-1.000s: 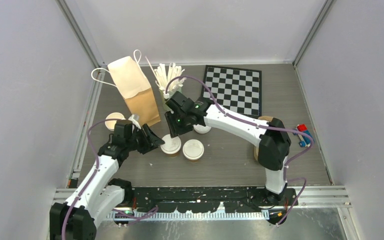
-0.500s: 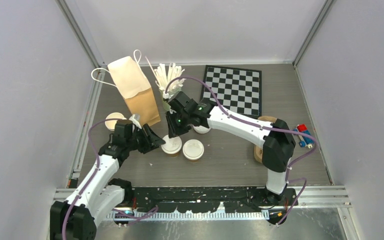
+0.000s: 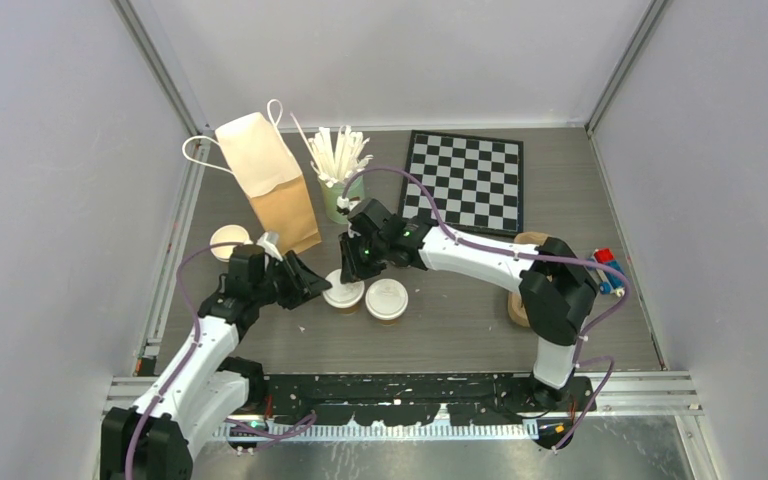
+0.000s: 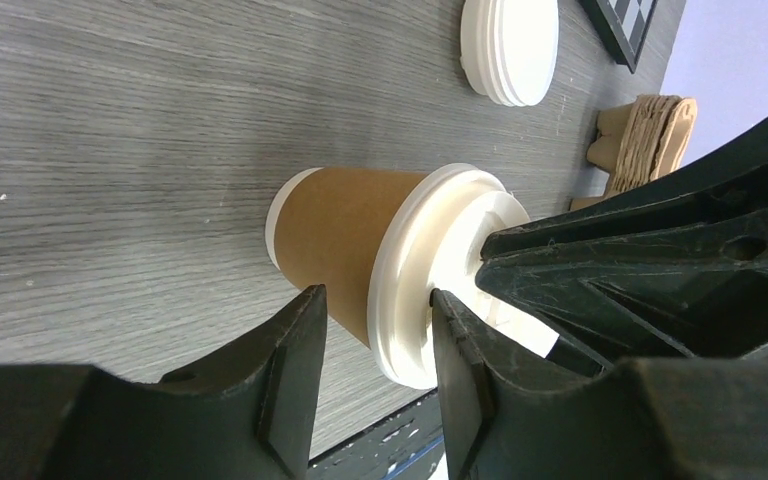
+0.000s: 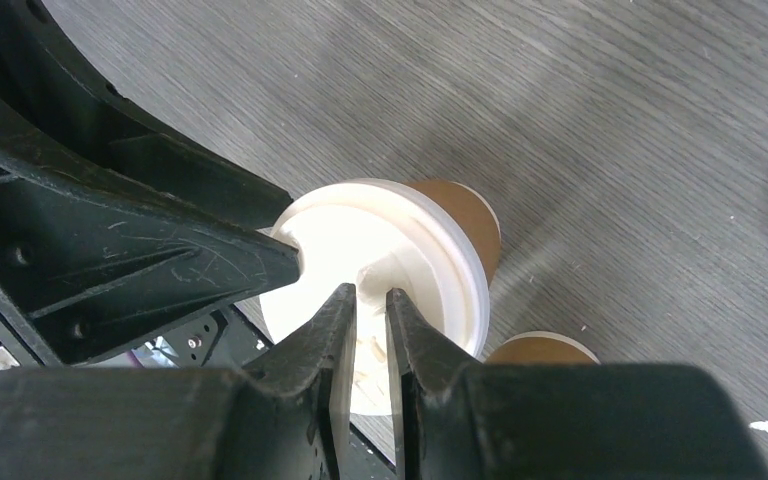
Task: Pack the takeout coffee
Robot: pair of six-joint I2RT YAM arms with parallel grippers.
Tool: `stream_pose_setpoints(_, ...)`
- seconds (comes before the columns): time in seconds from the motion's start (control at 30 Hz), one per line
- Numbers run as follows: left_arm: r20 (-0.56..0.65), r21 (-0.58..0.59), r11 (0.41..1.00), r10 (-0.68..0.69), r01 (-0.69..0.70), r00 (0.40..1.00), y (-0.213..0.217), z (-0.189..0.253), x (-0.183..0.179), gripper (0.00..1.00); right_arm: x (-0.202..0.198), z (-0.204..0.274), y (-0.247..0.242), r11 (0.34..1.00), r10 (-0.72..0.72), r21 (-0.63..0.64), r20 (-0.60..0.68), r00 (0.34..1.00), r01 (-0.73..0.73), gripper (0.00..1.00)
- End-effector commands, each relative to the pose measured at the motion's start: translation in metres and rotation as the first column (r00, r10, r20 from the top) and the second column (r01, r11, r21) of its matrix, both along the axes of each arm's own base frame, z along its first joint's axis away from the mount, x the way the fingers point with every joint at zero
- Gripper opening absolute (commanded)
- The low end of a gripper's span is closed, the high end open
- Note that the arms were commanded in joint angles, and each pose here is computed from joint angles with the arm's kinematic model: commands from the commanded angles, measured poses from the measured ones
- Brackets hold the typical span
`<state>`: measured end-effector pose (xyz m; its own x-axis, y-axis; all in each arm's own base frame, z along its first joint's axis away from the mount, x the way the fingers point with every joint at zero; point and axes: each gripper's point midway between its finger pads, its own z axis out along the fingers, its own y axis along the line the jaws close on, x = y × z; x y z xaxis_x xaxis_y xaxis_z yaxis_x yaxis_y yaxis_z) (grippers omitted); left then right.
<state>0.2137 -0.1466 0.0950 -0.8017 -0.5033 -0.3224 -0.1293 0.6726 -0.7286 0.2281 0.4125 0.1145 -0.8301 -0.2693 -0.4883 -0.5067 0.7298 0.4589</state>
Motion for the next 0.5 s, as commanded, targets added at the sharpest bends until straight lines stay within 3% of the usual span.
stream_pose_setpoints(0.0,-0.087,0.019,1.000,0.001,0.001,0.996,0.003,-0.015,-0.018,0.46,-0.007,-0.035,-0.025,0.993,-0.030,-0.115,-0.032,0.999,0.026,0.23)
stream_pose_setpoints(0.23,0.003,-0.127,0.991,-0.052,0.052,0.999,-0.015,0.031,-0.019,0.62,-0.005,-0.022,-0.024,0.995,-0.034,-0.097,-0.013,0.999,0.033,0.24)
stream_pose_setpoints(0.47,-0.013,-0.213,0.976,-0.048,0.044,0.999,-0.022,0.014,-0.027,0.63,-0.005,-0.016,-0.024,0.995,-0.034,-0.091,-0.007,0.999,0.033,0.24)
